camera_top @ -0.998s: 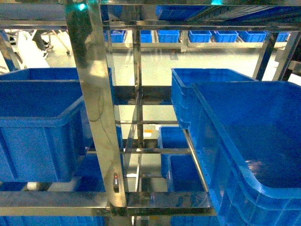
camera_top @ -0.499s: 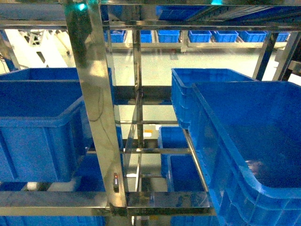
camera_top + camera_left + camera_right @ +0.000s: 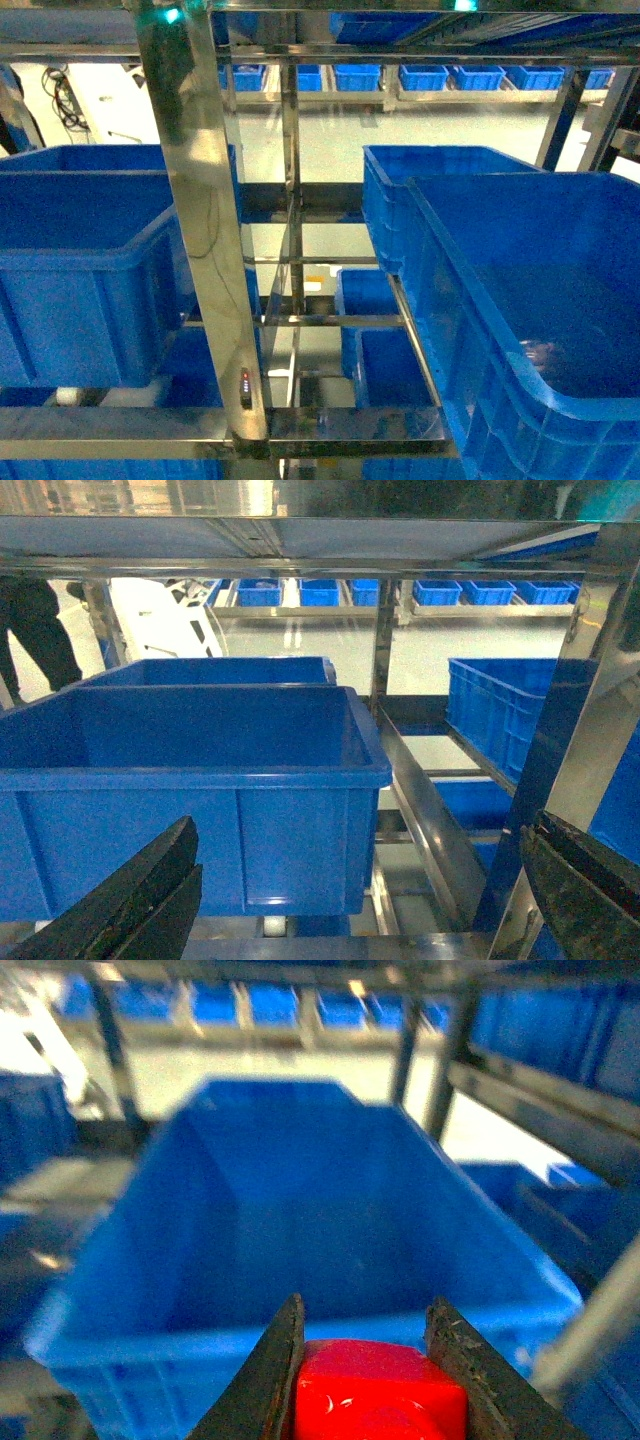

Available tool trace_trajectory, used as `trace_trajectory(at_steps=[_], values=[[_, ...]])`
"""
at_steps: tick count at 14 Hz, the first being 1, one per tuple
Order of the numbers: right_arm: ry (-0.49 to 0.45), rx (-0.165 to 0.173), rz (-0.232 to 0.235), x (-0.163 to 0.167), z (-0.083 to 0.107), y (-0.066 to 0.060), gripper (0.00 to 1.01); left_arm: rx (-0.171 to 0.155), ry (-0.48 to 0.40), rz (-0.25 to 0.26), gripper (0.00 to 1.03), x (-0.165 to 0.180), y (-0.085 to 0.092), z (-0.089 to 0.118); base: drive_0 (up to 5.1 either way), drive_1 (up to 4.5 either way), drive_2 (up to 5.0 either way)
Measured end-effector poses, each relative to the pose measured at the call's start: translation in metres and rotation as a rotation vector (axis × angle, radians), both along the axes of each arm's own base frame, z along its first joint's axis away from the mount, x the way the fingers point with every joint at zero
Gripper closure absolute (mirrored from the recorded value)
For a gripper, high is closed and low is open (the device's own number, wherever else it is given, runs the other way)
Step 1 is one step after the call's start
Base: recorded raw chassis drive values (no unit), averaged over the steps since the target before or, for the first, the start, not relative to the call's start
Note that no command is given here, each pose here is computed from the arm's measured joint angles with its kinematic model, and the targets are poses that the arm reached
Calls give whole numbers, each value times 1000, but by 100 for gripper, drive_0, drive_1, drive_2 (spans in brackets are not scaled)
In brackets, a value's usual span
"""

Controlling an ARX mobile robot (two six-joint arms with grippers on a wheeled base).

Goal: Pick red block from blue box to shelf

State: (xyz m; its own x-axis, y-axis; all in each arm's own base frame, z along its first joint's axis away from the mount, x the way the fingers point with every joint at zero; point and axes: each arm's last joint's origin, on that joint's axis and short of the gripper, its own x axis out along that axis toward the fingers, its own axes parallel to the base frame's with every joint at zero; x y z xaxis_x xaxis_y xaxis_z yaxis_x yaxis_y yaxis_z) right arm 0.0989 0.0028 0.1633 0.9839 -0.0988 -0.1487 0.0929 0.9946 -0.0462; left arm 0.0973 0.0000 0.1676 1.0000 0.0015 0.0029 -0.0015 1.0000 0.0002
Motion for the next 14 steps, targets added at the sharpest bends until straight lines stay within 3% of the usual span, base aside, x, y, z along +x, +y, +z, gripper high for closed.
trace_trajectory(at_steps=[1,2,3,4,8,10,11,12,13,14], values=[[100,-31,-73,5,-3,1,73,0,0,-2,5,0,0,0,0,0,0],[118,-37,-131,10,-4,-2,73,0,-1,0,5,0,0,0,0,0,0],[104,-25,-164,17,-3,-6,73,0,2,1,5,0,0,0,0,0,0],[98,-11,-166,25,-2,-8,73,0,1,0,5,0,0,0,0,0,0],[118,7,-106,68,-6,-19,73,0,0,0,5,0,0,0,0,0,0],[72,6,-76,112,3,-22,73,0,0,0,5,0,0,0,0,0,0],[100,20,-35,147,0,-19,72,0,0,0,5,0,0,0,0,0,0],[210,61,9,176,-16,-9,55,0,0,0,5,0,0,0,0,0,0],[227,60,25,184,-20,3,41,0,0,0,5,0,0,0,0,0,0],[163,49,51,179,-5,17,28,0,1,0,5,0,0,0,0,0,0]])
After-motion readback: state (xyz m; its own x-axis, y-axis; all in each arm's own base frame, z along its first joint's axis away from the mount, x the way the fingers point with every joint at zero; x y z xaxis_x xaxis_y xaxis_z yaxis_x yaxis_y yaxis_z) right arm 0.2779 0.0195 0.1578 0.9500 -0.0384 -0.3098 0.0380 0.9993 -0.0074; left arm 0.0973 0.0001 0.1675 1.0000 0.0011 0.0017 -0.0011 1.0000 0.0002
